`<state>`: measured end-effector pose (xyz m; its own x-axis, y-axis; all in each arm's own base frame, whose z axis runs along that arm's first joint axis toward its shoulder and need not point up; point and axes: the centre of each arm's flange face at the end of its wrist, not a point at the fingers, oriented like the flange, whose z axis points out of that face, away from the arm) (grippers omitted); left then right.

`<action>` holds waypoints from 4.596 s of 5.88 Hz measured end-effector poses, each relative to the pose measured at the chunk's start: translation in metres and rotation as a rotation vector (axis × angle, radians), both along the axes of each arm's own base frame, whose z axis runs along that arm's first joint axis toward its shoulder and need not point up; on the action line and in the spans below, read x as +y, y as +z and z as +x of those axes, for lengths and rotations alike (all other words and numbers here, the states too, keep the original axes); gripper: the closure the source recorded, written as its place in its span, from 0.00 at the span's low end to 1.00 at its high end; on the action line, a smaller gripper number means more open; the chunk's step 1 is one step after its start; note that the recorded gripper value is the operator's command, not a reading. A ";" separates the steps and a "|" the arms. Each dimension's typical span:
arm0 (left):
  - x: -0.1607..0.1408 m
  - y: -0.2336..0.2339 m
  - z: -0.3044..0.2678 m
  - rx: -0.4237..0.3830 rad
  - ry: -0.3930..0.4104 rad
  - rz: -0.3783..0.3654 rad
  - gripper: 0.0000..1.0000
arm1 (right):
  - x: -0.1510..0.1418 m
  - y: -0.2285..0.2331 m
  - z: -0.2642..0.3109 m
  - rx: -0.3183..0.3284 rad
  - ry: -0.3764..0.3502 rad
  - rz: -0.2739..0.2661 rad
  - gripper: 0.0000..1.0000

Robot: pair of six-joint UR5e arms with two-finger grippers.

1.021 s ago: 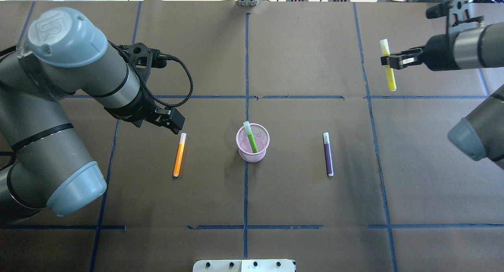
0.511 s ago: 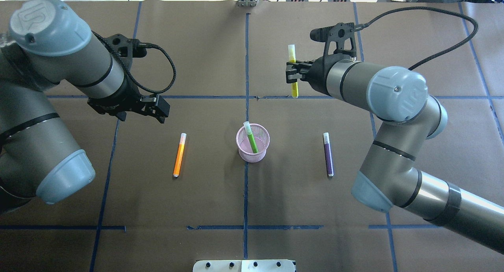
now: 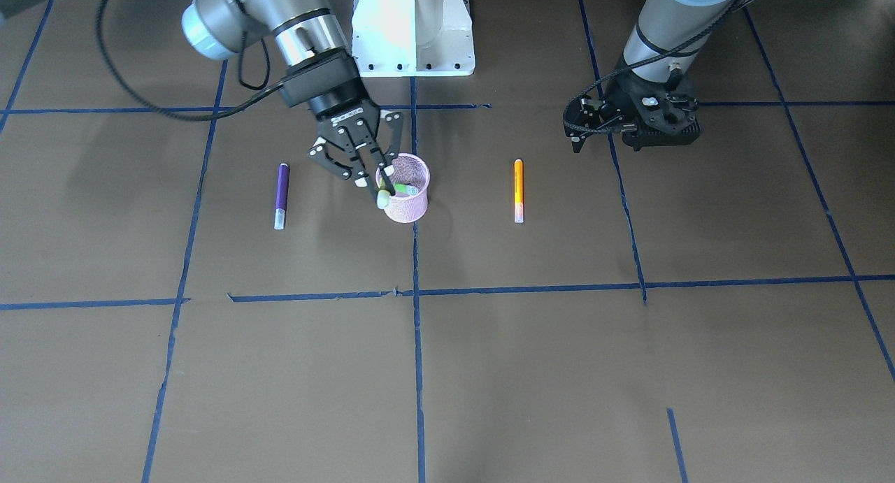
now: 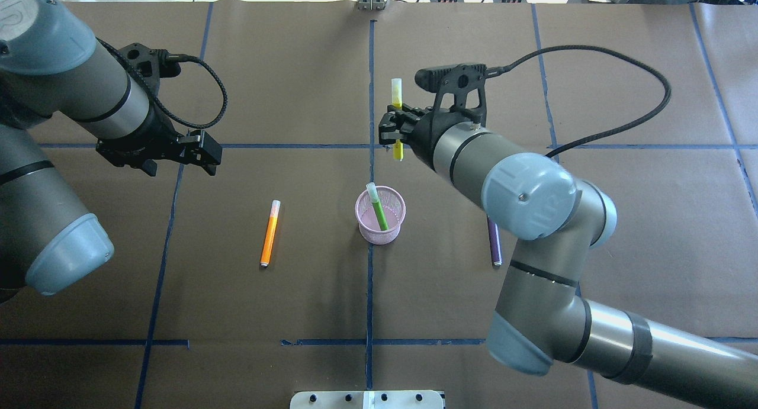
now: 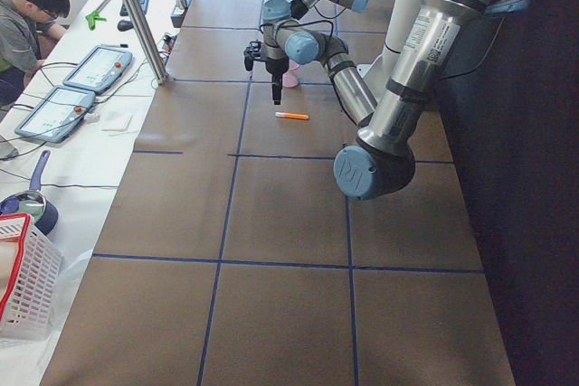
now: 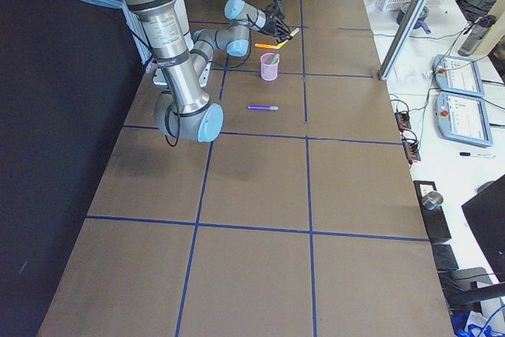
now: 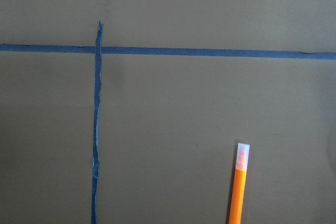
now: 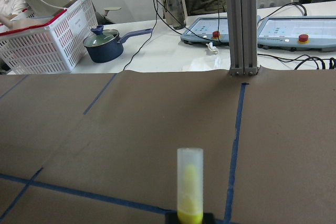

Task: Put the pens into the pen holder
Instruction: 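Carry the yellow highlighter over the cup and lower it in, then open the right gripper and withdraw it while the left gripper descends, then grasp the orange marker with the left gripper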

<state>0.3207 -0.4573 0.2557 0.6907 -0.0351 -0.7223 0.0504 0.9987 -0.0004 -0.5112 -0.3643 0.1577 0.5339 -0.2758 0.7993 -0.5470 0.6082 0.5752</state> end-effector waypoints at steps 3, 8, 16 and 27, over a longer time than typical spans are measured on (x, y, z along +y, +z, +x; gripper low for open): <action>-0.001 0.002 0.001 -0.003 -0.002 -0.006 0.00 | 0.044 0.030 -0.027 0.063 0.028 0.015 1.00; 0.000 0.001 0.002 -0.002 0.001 -0.004 0.00 | 0.042 0.052 -0.040 0.123 0.094 0.021 1.00; 0.003 -0.003 0.007 0.004 -0.005 -0.011 0.00 | 0.022 0.035 -0.031 0.029 -0.003 -0.071 0.00; 0.019 0.061 0.192 -0.002 -0.002 0.083 0.32 | -0.108 0.097 0.180 0.213 -0.491 -0.536 0.00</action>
<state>0.5128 -0.4380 0.3168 0.6921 0.0237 -0.7214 0.0523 0.9952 0.0829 -0.3313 -0.4721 0.2549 0.6081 -0.1245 0.7840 -0.0513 0.9794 0.1953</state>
